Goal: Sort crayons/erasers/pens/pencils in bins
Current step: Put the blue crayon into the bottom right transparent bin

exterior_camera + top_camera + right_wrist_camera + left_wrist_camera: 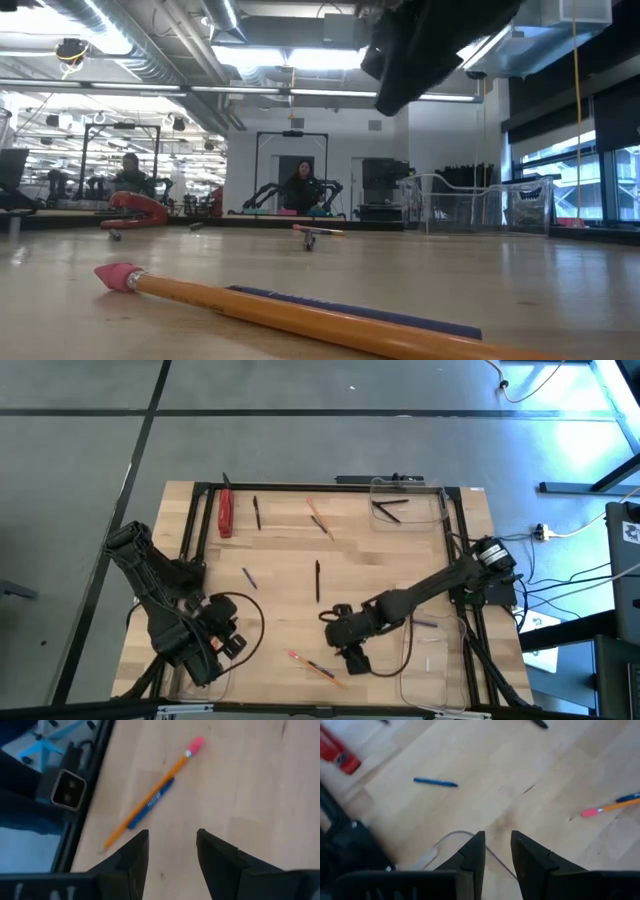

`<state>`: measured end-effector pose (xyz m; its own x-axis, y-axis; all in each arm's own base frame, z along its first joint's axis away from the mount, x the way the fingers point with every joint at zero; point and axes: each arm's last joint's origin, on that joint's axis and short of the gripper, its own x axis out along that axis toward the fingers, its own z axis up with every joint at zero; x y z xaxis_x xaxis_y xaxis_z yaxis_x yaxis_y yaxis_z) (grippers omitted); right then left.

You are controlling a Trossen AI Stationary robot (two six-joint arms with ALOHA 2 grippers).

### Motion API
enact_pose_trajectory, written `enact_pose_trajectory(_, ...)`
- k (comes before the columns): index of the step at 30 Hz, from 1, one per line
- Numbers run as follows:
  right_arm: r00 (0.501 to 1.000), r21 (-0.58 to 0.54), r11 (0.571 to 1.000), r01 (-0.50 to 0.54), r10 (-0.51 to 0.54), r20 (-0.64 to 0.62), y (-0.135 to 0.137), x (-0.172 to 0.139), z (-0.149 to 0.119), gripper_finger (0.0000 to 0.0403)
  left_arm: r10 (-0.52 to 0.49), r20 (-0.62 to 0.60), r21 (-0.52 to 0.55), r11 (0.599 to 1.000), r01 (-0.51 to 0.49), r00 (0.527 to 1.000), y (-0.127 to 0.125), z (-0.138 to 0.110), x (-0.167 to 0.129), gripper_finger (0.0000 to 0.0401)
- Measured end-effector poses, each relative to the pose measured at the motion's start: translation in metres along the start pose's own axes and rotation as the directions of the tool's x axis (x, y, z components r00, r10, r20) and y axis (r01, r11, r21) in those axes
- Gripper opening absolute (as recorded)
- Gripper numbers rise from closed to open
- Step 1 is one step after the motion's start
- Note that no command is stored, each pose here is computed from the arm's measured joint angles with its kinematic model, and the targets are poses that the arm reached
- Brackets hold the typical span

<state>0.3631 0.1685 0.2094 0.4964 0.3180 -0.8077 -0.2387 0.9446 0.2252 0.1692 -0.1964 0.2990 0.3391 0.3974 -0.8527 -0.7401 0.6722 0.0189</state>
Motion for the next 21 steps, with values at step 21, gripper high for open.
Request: enact_pose_trajectory(21, 0.989, -0.041, 0.995, 0.087, -0.081, 0.123, 0.03, 0.063, -0.014, 0.0163, -0.08, 0.141, 0.084, 0.994, 0.069, 0.987, -0.006, 0.003, -0.001, 0.0086)
